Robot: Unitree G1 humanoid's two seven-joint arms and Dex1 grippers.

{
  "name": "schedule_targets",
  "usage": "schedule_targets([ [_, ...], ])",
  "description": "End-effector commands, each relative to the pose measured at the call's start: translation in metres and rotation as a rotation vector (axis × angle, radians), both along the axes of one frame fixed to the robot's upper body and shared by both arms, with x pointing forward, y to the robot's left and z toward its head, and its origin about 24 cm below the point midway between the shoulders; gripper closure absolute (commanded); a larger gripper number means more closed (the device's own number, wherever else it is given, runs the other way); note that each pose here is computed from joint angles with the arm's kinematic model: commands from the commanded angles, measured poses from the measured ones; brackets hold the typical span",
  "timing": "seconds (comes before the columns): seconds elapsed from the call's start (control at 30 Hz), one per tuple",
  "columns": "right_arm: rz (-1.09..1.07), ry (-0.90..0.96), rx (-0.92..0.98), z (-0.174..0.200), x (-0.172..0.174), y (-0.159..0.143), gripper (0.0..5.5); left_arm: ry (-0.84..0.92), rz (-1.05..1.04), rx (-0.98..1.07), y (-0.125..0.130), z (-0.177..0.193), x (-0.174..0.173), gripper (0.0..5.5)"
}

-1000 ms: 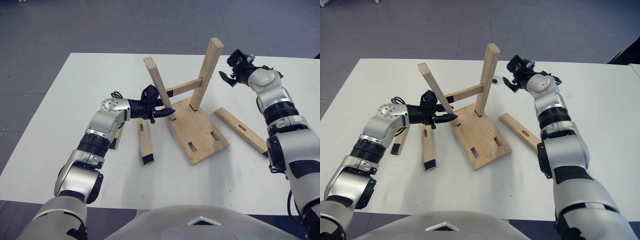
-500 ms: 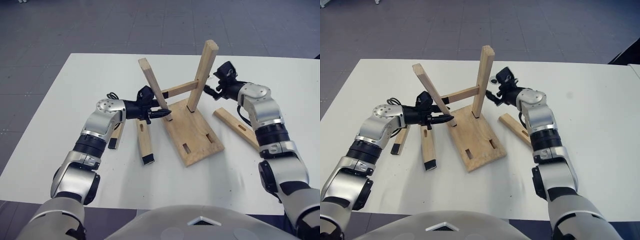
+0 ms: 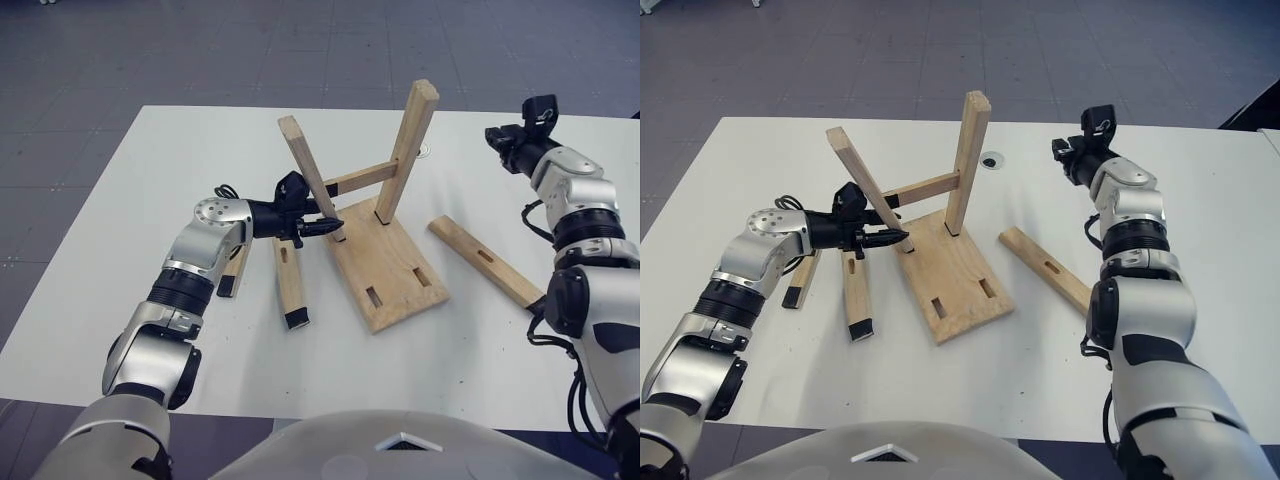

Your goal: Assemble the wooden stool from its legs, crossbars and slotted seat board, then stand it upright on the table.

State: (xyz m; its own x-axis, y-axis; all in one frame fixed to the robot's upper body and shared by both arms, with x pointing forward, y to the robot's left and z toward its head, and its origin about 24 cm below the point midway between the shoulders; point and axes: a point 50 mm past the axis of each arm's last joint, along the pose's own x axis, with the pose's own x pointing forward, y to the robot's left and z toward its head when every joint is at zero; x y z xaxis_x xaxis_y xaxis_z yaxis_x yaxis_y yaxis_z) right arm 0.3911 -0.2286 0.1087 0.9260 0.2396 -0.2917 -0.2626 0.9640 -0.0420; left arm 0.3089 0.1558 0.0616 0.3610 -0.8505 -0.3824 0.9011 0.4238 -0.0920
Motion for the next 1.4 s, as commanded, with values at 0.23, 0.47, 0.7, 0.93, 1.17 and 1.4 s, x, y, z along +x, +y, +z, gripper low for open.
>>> schedule_targets([
  [0.23,0.757,-0.059,0.237,0.037,-0.081,0.172,3.91,0.273,0.034,0.234,0.015,-0.069,-0.038,3.44],
  [0.47,0.478,0.019,0.135,0.021,-0.052,0.115,3.91,0.232,0.032,0.238,0.014,-0.067,-0.036,3.44],
  [0.7,0.224,0.055,0.084,-0.003,-0.039,0.053,3.91,0.131,-0.025,0.366,0.014,-0.064,-0.041,3.44],
  [0.93,0.212,0.056,0.089,-0.005,-0.042,0.047,3.91,0.070,0.016,0.308,0.006,-0.059,-0.044,3.44],
  [1.17,0.218,0.061,0.087,-0.007,-0.044,0.047,3.91,-0.055,0.068,0.189,-0.004,-0.030,-0.031,3.44],
  [1.4,0.232,0.086,0.079,-0.011,-0.047,0.046,3.91,-0.054,0.066,0.181,-0.003,-0.025,-0.035,2.00],
])
